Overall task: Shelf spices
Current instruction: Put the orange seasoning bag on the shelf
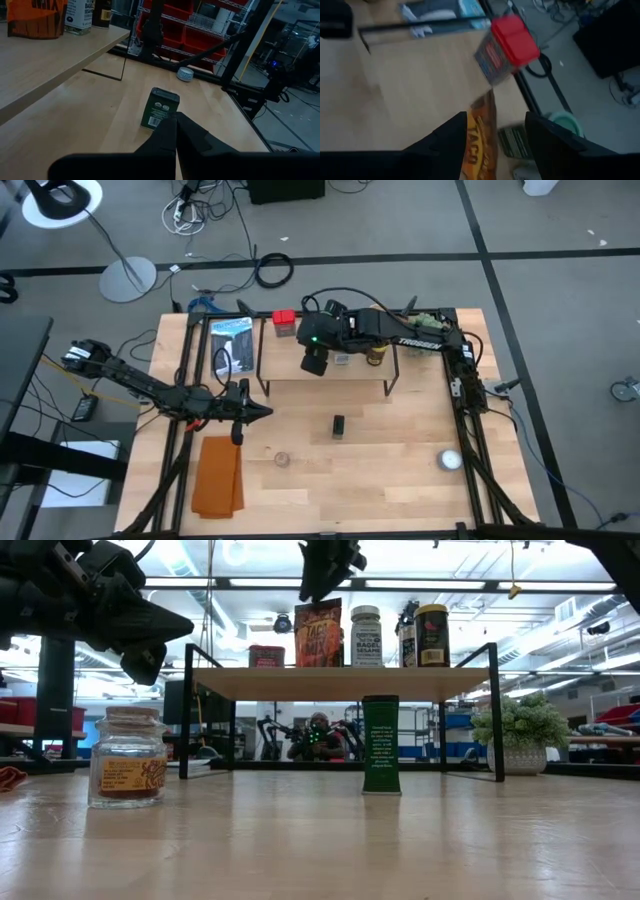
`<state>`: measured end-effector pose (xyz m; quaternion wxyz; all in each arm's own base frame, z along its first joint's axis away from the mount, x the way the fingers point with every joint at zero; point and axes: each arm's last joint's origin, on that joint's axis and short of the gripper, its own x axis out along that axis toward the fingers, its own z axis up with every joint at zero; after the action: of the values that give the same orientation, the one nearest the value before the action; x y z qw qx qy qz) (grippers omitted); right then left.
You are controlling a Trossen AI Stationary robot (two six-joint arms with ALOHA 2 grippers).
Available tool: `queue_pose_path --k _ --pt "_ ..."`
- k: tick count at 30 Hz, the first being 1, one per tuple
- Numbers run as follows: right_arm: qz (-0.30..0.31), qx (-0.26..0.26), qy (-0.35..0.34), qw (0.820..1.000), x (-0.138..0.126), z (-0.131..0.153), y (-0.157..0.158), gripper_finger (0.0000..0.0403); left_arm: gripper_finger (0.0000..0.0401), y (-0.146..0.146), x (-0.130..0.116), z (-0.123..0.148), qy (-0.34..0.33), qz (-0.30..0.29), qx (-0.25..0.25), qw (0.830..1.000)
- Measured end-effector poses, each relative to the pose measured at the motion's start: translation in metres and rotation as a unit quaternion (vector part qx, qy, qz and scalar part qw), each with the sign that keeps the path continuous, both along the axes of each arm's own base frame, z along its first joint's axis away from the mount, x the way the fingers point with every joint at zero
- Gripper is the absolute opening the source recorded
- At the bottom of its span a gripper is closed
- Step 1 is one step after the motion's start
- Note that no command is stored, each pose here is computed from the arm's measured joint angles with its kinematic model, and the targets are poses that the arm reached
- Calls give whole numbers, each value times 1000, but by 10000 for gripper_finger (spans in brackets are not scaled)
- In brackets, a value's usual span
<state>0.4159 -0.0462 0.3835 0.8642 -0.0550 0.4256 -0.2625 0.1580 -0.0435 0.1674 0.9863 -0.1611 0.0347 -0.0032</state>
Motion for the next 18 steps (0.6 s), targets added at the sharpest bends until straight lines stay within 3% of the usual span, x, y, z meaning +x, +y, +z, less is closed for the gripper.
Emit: queue_pose_path --k 9,18 --pt "-4 33 35 999 -6 -6 -6 161 5 0 0 0 0 0 0 1000" --pt "28 27 47 998 -5 -6 -5 13 5 0 0 0 0 0 0 1000"
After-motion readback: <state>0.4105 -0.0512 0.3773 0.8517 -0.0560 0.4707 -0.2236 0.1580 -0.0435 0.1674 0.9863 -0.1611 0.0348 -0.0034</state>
